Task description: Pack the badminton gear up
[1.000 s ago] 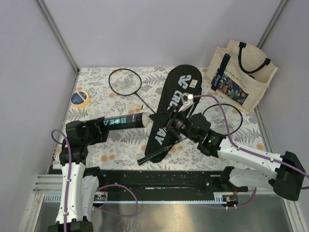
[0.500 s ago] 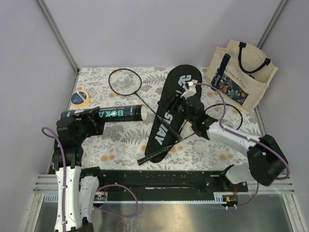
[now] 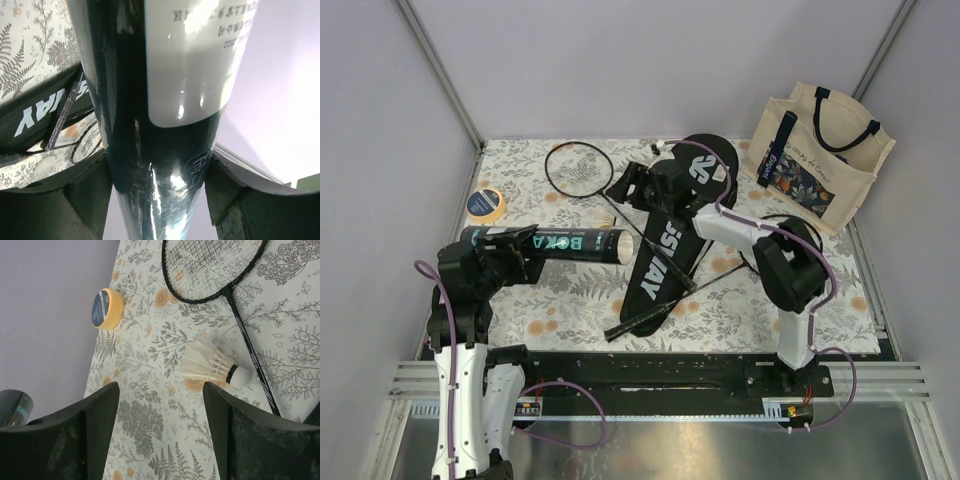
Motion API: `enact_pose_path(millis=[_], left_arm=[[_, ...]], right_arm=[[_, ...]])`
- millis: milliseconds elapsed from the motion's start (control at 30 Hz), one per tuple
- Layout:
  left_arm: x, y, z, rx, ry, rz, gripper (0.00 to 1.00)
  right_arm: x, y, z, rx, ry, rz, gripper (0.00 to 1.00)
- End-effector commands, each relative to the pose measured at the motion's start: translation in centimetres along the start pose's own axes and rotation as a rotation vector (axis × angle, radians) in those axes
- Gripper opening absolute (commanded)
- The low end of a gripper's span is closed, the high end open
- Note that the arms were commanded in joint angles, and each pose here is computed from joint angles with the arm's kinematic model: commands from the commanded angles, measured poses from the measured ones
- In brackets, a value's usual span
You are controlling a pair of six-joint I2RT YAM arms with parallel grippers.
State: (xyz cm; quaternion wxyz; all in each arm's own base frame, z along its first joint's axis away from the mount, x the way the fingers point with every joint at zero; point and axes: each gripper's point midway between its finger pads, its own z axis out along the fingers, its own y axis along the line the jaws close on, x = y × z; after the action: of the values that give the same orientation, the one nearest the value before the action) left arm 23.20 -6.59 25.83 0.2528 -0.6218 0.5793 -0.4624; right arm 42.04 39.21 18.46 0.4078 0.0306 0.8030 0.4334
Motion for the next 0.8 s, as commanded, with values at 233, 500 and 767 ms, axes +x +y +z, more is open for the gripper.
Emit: enact_pose_path(millis=[233,500,767], left_arm=[[2.8,-3.6,-1.8,0.096,0.117,0.052,0.22],[2.7,-3.4,-1.5,0.082,0.116,0.059,0.22],[2.6,-3.5,-1.3,0.083,0.112,0.061,0.22]], right_arm=[[1.9,-0.8,7.0,-0.008,0.106,0.058,0.78],[3.7,-1.6,10.1,-0.036,0.164,0.111,0.79],[5.6,-1.7,11.3,-0.045,0.235,0.081,0.79]])
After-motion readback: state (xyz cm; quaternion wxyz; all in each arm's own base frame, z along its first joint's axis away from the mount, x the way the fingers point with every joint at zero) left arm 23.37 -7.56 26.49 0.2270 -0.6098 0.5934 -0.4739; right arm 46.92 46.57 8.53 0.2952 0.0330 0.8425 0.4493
